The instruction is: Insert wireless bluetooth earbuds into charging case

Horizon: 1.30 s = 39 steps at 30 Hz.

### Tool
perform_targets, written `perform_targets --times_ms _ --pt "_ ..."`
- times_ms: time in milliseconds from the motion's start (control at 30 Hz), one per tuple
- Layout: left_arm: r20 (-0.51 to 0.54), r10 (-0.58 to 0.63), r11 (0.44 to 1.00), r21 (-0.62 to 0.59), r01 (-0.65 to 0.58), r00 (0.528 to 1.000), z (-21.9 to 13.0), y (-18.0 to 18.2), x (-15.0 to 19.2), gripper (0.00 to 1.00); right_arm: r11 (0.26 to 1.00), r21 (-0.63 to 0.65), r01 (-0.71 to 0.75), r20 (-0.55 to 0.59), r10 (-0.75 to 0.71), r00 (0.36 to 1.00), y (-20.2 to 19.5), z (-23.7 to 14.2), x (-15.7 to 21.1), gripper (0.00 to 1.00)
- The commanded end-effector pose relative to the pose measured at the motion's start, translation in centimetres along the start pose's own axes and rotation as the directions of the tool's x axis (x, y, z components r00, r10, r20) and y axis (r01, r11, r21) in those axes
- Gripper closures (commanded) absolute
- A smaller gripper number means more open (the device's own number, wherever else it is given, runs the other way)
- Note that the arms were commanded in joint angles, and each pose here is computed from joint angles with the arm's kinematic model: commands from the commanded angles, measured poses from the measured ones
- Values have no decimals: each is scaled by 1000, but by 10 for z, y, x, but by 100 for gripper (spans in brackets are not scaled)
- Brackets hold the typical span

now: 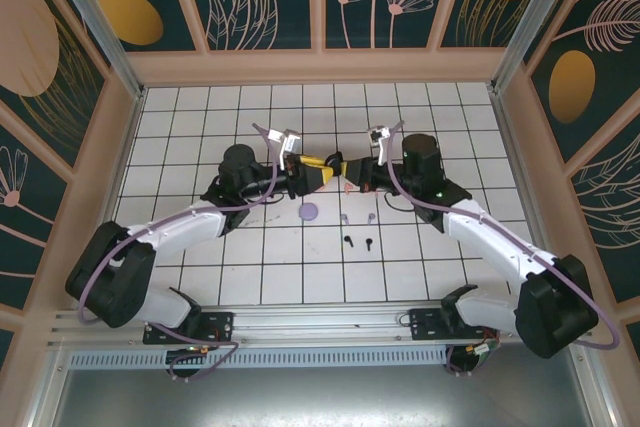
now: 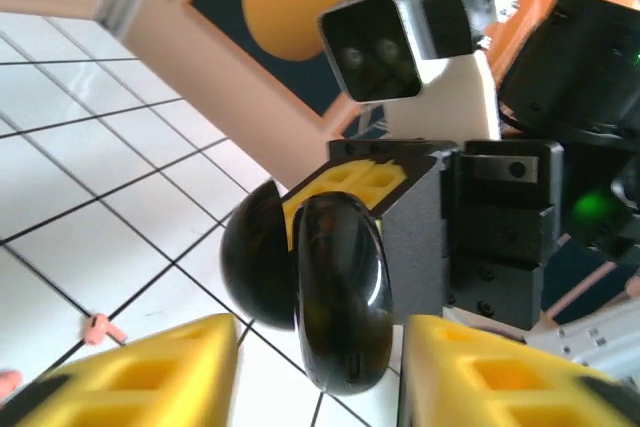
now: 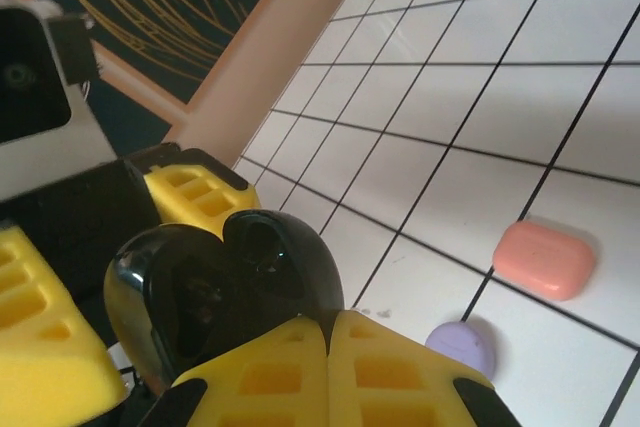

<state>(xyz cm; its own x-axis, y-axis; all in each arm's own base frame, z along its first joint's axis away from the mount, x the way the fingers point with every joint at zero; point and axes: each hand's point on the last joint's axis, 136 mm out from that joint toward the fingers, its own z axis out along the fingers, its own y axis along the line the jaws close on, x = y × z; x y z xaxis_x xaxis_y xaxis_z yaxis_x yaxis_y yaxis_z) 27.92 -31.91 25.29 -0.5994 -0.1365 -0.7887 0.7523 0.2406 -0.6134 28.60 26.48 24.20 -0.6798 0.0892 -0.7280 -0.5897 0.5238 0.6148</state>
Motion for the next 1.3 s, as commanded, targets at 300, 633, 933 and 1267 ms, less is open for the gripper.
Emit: perform_targets --times_ms 300,633,933,1267 --pt "-26 195 926 -326 -193 980 -21 14 -50 1 971 189 143 -42 -138 990 -13 -2 -49 100" --pt "-133 356 720 -592 -362 925 -32 50 -102 1 913 292 283 -218 -225 950 -50 9 -60 100" --pt "-351 394 800 -323 -505 849 -14 35 -83 2 880 238 412 -329 -326 886 -60 10 -48 100" --pt "-419 314 928 -53 -368 852 -11 29 -72 9 881 166 444 -291 -387 875 -48 -4 -63 100"
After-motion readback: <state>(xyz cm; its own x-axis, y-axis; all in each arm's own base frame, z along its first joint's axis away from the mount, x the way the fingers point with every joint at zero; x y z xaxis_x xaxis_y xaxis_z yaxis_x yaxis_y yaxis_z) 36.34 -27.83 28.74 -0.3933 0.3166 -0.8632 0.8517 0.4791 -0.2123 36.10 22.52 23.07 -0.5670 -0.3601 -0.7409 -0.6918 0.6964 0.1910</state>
